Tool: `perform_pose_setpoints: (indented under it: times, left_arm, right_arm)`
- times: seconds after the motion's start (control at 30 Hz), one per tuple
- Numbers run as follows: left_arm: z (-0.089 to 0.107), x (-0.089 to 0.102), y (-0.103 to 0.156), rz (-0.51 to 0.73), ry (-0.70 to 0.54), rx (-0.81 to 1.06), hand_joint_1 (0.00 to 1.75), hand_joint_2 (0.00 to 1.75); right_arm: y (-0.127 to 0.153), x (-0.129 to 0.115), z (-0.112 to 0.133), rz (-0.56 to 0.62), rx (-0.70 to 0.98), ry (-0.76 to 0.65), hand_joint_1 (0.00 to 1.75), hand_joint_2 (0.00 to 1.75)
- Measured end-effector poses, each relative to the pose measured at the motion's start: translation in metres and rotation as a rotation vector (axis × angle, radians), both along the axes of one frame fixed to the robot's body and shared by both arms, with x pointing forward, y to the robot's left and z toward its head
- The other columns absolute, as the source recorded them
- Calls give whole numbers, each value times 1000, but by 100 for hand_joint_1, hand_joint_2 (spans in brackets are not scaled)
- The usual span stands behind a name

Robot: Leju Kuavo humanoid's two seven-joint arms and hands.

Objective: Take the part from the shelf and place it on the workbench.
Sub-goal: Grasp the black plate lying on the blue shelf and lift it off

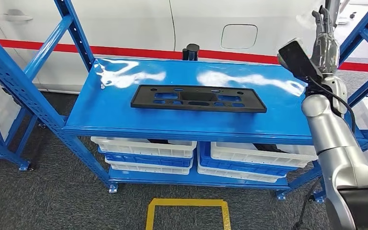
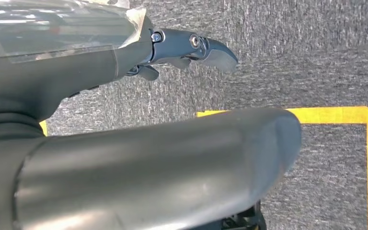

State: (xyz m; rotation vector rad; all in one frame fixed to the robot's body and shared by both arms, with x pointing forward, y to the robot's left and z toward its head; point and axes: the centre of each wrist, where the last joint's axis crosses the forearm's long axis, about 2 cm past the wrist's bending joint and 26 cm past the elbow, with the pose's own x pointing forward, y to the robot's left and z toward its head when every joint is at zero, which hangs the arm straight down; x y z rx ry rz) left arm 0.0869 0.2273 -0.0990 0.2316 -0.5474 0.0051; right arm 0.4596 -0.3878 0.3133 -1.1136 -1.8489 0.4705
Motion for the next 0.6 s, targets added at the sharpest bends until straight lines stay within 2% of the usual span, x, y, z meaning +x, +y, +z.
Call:
perform_pose_setpoints:
  times: [0.07,0.17,0.43,0.6]
  left_arm:
    - [0,0,1,-1,-1,1,0,0]
    - [0,1,1,2,-3,2,0,0]
    - [0,1,1,4,-9,9,0,0]
    - [0,1,1,1,-11,9,0,0]
  right_arm:
    - [0,-5,3,83,81,-28,0,175]
    - [6,-14,3,141,122,-70,0,175]
    - [16,-31,-2,178,116,-114,0,175]
    - [18,-35,-10,188,83,-75,0,175]
